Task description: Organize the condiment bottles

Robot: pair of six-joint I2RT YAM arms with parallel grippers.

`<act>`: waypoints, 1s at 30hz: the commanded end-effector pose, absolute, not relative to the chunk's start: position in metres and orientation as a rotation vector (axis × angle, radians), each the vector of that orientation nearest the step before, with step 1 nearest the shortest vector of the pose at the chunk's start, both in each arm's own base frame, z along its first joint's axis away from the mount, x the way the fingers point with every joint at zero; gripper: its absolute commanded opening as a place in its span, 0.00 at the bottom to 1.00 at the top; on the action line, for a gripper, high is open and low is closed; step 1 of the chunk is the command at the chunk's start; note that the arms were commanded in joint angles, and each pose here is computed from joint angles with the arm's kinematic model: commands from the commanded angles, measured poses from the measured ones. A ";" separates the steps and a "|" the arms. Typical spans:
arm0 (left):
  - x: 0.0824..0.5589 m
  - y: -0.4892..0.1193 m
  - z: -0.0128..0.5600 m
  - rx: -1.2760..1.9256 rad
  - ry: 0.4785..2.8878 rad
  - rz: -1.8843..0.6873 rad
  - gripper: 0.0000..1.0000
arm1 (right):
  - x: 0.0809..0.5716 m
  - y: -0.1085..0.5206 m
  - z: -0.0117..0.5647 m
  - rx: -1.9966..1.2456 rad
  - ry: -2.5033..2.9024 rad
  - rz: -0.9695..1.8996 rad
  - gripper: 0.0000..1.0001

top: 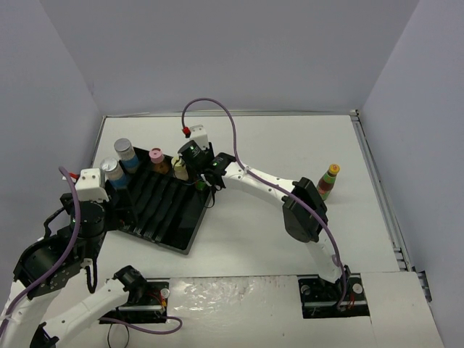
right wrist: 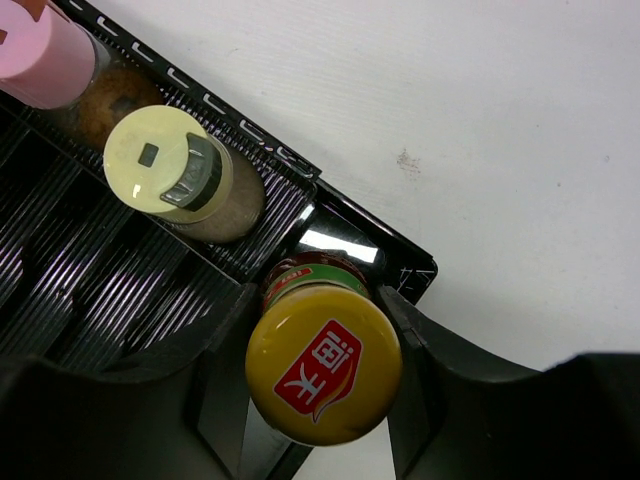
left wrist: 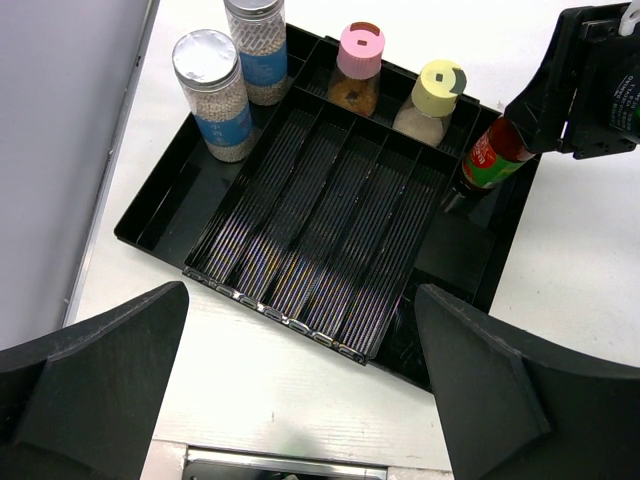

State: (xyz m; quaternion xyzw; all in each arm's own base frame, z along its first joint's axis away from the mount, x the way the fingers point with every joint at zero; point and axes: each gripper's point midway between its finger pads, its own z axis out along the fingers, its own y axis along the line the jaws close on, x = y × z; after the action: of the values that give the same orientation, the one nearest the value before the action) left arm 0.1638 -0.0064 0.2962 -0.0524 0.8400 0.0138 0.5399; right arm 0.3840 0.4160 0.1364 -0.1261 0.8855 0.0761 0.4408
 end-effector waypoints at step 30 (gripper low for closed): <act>0.166 -0.004 0.308 -0.161 1.956 0.023 0.94 | 0.369 0.415 0.227 -0.220 2.005 0.181 0.74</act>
State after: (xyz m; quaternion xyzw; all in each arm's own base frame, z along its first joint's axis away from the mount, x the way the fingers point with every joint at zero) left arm 0.1621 -0.0030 0.2963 -0.0556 0.8388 0.0180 0.5413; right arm 0.3748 0.4224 0.1419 -0.1265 0.8710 0.0528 0.4718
